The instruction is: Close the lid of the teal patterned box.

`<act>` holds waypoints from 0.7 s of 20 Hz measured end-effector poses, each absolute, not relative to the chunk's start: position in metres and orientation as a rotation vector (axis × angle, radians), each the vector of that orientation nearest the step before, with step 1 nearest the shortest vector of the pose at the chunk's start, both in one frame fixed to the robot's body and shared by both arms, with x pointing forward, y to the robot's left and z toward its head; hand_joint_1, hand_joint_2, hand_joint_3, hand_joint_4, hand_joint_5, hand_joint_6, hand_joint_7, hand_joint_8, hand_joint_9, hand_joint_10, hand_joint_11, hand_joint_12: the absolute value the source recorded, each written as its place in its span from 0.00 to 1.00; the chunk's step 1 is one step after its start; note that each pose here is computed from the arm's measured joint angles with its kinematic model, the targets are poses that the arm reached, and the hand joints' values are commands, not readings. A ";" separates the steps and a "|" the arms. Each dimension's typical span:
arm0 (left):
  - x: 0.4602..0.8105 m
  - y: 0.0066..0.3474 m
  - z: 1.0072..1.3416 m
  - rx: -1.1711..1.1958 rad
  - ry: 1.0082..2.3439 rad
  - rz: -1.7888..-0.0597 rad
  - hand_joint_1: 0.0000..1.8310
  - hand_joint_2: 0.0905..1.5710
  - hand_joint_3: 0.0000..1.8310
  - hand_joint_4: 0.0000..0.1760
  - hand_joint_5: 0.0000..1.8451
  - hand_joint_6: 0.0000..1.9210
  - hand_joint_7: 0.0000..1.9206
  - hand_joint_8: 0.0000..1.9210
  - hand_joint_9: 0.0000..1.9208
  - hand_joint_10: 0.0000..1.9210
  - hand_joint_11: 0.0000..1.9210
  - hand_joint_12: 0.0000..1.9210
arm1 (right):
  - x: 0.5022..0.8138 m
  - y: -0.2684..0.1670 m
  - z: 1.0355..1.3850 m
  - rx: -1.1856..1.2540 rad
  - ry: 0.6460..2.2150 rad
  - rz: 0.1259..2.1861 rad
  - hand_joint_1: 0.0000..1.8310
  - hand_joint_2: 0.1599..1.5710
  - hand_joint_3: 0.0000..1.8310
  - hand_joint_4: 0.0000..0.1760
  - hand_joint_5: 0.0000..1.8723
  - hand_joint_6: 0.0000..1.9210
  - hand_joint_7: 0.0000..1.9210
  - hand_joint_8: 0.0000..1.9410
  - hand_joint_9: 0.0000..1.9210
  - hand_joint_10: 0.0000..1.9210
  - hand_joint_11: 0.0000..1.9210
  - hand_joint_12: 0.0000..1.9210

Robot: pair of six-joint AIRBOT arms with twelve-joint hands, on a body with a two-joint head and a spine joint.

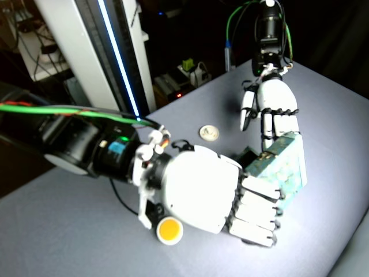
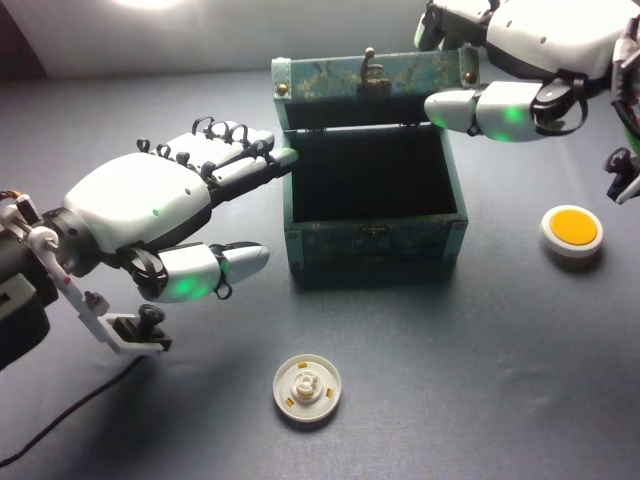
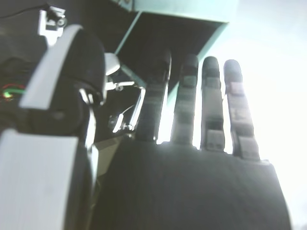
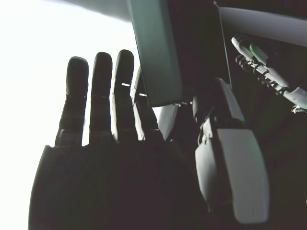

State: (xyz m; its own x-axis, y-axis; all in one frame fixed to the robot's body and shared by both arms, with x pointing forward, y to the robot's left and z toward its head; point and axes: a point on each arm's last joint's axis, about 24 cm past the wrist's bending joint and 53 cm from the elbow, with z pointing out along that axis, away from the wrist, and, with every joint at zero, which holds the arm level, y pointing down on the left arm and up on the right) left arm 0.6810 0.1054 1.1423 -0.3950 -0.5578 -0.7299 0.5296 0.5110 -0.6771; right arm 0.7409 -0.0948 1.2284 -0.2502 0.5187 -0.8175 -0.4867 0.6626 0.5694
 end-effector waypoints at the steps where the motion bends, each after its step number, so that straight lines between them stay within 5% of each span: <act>1: 0.680 0.104 1.141 -0.026 1.596 -1.175 0.13 0.89 0.00 0.23 0.04 0.00 0.00 0.00 0.00 0.00 0.00 0.00 | 0.740 -0.096 1.228 0.025 1.560 0.945 0.14 0.85 0.00 0.00 0.00 0.45 0.08 0.43 0.02 0.73 0.00 1.00; 2: 0.678 0.102 1.138 -0.023 1.602 -1.181 0.13 0.89 0.01 0.21 0.03 0.00 0.00 0.00 0.00 0.00 0.00 0.00 | 0.738 -0.096 1.228 0.023 1.559 0.946 0.15 0.84 0.00 0.00 0.00 0.42 0.06 0.41 0.00 0.71 0.00 1.00; 4: 0.677 0.102 1.132 -0.034 1.618 -1.185 0.11 0.90 0.01 0.01 0.03 0.00 0.00 0.00 0.00 0.00 0.00 0.00 | 0.734 -0.100 1.227 0.021 1.555 0.944 0.14 0.82 0.00 0.00 0.00 0.37 0.04 0.39 0.00 0.63 0.00 1.00; 6: 0.677 0.104 1.130 -0.051 1.619 -1.193 0.10 0.91 0.01 0.17 0.02 0.00 0.00 0.00 0.00 0.00 0.00 0.00 | 0.728 -0.101 1.226 0.015 1.551 0.947 0.14 0.82 0.00 0.00 0.00 0.36 0.05 0.31 0.00 0.55 0.00 1.00; 8: 0.675 0.104 1.129 -0.066 1.612 -1.208 0.10 0.91 0.01 0.08 0.01 0.00 0.00 0.00 0.00 0.00 0.01 0.01 | 0.724 -0.100 1.226 0.008 1.543 0.954 0.14 0.82 0.00 0.00 0.00 0.33 0.08 0.20 0.00 0.47 0.00 0.94; 10: 0.672 0.105 1.128 -0.065 1.606 -1.214 0.10 0.90 0.00 0.01 0.01 0.00 0.02 0.01 0.01 0.00 0.00 0.22 | 0.718 -0.099 1.224 -0.005 1.540 0.956 0.14 0.80 0.00 0.00 0.00 0.26 0.08 0.10 0.00 0.36 0.00 0.90; 14: 0.670 0.106 1.128 -0.087 1.597 -1.233 0.11 0.89 0.00 0.00 0.02 0.00 0.02 0.00 0.01 0.00 0.00 0.17 | 0.708 -0.101 1.221 -0.018 1.534 0.961 0.14 0.81 0.00 0.00 0.00 0.17 0.12 0.05 0.00 0.40 0.00 0.90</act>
